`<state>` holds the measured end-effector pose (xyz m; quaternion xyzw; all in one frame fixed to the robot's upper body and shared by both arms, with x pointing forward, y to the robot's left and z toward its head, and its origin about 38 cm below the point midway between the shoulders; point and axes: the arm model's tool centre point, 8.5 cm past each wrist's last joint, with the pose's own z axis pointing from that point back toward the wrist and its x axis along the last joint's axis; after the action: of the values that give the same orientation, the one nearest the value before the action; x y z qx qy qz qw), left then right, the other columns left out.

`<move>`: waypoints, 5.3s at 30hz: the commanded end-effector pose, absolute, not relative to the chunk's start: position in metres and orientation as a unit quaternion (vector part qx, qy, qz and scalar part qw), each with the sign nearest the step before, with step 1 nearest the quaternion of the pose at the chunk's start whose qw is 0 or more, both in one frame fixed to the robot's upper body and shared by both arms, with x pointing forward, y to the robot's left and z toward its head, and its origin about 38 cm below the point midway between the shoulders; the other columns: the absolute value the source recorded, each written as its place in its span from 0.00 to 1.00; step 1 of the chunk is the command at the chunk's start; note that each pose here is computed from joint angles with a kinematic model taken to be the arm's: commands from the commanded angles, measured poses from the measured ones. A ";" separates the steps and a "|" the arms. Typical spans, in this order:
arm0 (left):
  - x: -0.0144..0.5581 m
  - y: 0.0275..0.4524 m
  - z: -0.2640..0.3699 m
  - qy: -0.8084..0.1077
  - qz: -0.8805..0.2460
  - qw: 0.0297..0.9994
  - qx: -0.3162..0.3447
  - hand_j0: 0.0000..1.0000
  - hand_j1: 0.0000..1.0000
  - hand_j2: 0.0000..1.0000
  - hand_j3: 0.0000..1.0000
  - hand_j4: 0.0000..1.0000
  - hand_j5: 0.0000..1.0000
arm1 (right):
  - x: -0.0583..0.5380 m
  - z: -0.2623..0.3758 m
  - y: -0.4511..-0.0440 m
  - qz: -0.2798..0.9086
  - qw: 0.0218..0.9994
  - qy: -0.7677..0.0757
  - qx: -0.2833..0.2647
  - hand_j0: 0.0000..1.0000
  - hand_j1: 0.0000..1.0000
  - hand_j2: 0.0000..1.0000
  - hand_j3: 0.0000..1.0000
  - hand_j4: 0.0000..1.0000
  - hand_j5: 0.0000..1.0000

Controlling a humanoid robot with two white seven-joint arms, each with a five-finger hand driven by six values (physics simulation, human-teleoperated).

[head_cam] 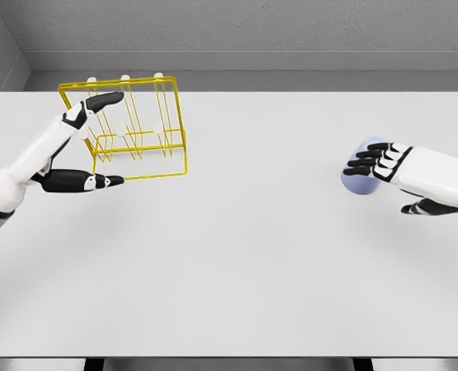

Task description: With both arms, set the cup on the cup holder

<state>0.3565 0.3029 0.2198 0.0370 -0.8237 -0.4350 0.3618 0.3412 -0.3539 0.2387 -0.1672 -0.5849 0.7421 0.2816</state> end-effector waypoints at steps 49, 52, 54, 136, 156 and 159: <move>0.326 0.217 0.160 -0.743 -0.405 0.475 -0.241 1.00 1.00 1.00 1.00 1.00 1.00 | 0.471 0.214 -0.328 0.854 0.286 -0.394 -0.182 1.00 1.00 1.00 1.00 1.00 1.00; 0.323 0.218 0.150 -0.718 -0.427 0.495 -0.238 1.00 1.00 1.00 1.00 1.00 1.00 | 0.470 0.211 -0.329 0.859 0.288 -0.383 -0.178 0.91 0.91 0.91 0.91 0.91 0.91; 0.325 0.224 0.146 -0.704 -0.437 0.514 -0.225 1.00 1.00 1.00 1.00 1.00 1.00 | 0.470 0.211 -0.329 0.860 0.288 -0.381 -0.177 0.87 0.87 0.87 0.87 0.87 0.87; 0.350 0.222 0.132 -0.615 -0.334 0.666 -0.259 1.00 1.00 1.00 1.00 1.00 1.00 | 0.385 0.239 -0.147 0.886 -0.004 -0.450 -0.112 1.00 1.00 1.00 1.00 1.00 1.00; 0.355 0.221 0.126 -0.615 -0.330 0.669 -0.255 1.00 1.00 1.00 1.00 1.00 1.00 | 0.403 0.307 -0.175 0.846 0.015 -0.499 -0.189 1.00 1.00 1.00 1.00 1.00 1.00; 0.355 0.216 0.125 -0.616 -0.329 0.667 -0.260 1.00 1.00 1.00 1.00 1.00 1.00 | 0.406 0.338 -0.217 0.817 0.066 -0.538 -0.197 1.00 1.00 1.00 1.00 1.00 1.00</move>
<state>0.3551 0.2184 0.1264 -0.2570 -0.6156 -0.3304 0.6677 0.4014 -0.1954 0.2979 -0.1655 -0.5151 0.8392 0.0545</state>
